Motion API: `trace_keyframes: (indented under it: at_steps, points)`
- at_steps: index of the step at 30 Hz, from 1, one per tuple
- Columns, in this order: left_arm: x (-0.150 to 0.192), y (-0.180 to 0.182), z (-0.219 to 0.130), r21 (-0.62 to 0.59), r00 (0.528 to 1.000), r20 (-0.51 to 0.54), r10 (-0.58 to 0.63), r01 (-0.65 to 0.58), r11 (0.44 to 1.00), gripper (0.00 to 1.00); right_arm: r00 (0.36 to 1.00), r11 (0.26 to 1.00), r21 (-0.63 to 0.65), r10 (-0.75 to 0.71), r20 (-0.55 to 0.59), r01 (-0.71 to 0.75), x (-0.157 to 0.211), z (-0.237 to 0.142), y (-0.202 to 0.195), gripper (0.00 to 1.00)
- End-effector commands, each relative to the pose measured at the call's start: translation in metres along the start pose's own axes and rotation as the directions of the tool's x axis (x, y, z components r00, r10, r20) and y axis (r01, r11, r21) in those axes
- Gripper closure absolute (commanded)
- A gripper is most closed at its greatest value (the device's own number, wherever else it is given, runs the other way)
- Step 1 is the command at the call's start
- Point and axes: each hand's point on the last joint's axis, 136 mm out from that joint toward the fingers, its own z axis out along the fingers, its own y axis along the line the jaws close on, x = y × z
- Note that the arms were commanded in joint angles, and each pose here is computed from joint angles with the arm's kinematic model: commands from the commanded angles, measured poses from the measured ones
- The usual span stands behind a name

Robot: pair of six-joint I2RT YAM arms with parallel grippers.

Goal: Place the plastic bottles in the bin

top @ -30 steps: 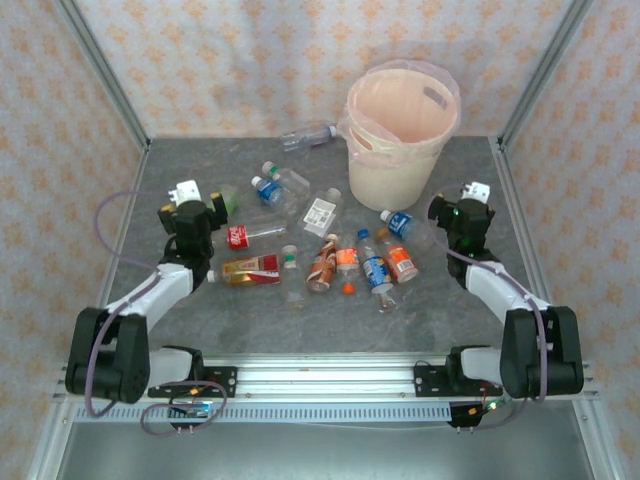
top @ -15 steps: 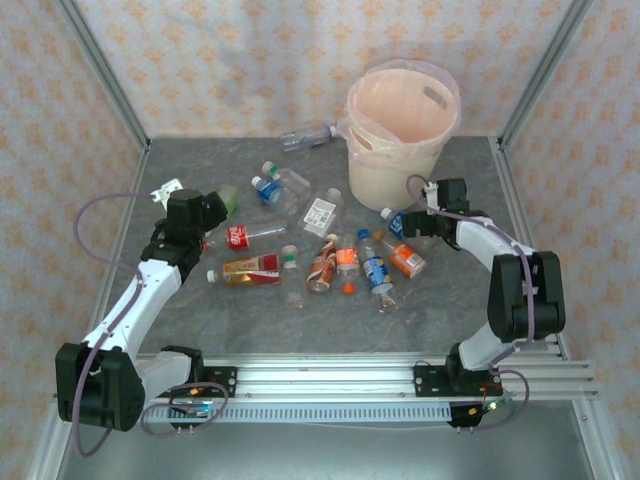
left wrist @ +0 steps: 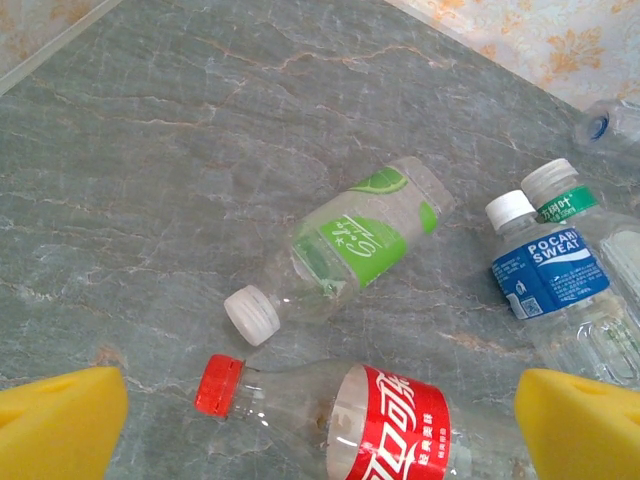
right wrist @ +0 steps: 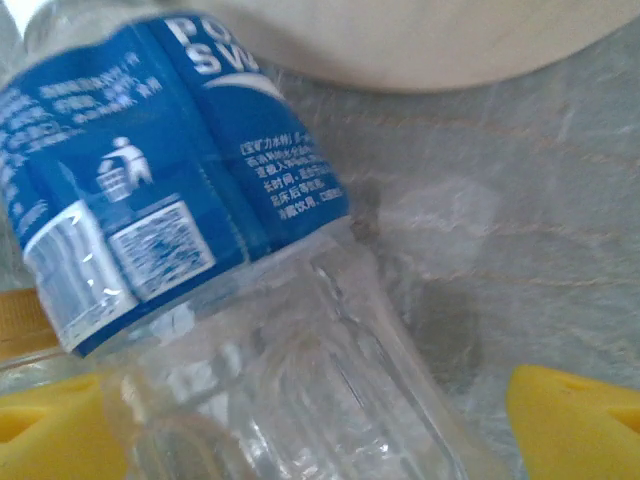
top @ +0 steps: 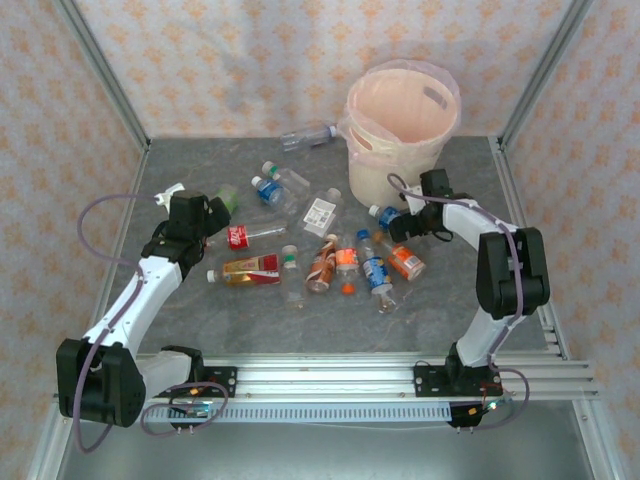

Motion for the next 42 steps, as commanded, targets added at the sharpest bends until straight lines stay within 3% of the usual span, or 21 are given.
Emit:
trace_keyframes:
  at_steps: [1, 4, 9, 14, 18, 23, 27, 32, 34, 38, 42]
  points:
    - [-0.002, -0.003, -0.002, -0.004, 1.0, -0.01, -0.005, 0.005, 1.0, 0.0, 0.994, 0.998, -0.055, -0.018, -0.11, 0.012, 0.033, 0.003, 0.011, 0.05]
    - [-0.001, -0.004, 0.0, -0.002, 1.0, -0.015, -0.001, 0.001, 1.0, 0.0, 0.991, 1.0, 0.02, -0.003, -0.135, 0.006, 0.036, 0.009, 0.001, 0.06]
    - [0.001, -0.004, 0.0, 0.001, 1.0, -0.023, -0.002, 0.002, 1.0, 0.0, 0.995, 0.997, 0.075, 0.007, -0.099, 0.001, 0.029, 0.007, -0.005, 0.27]
    - [0.004, -0.003, -0.002, -0.005, 0.998, -0.043, -0.04, 0.04, 0.999, 0.0, 1.0, 0.99, 0.14, -0.021, 0.006, 0.019, 0.022, -0.016, -0.011, 0.38]
    - [0.008, -0.001, -0.002, -0.041, 0.993, -0.083, -0.082, 0.079, 0.996, 0.0, 0.984, 0.993, 0.11, -0.057, 0.171, 0.038, 0.009, -0.045, 0.003, 0.46]
    - [0.011, 0.002, -0.006, -0.066, 0.984, -0.107, -0.139, 0.132, 0.989, 0.0, 0.919, 0.991, 0.039, -0.131, 0.371, 0.126, -0.016, -0.088, 0.036, 0.49]
    - [0.009, 0.004, -0.014, -0.062, 0.977, -0.099, -0.189, 0.184, 0.981, 0.0, 0.857, 0.969, -0.102, -0.148, 0.493, 0.226, -0.042, -0.131, 0.078, 0.48]
    - [0.009, 0.005, -0.023, -0.05, 0.97, -0.099, -0.223, 0.219, 0.974, 0.0, 0.687, 0.933, -0.202, -0.064, 0.724, 0.3, -0.097, -0.216, 0.108, 0.48]
    - [0.011, 0.006, -0.024, -0.051, 0.968, -0.107, -0.227, 0.222, 0.974, 0.0, 0.618, 0.946, -0.175, -0.032, 0.785, 0.272, -0.123, -0.25, 0.102, 0.48]
    - [0.019, 0.008, -0.025, -0.06, 0.964, -0.133, -0.231, 0.225, 0.973, 0.0, 0.559, 0.992, -0.101, 0.043, 0.828, 0.075, -0.168, -0.287, 0.065, 0.49]
    - [0.031, 0.009, -0.024, -0.068, 0.954, -0.184, -0.237, 0.228, 0.971, 0.0, 0.622, 0.985, 0.031, 0.084, 0.779, -0.171, -0.195, -0.278, 0.012, 0.5]
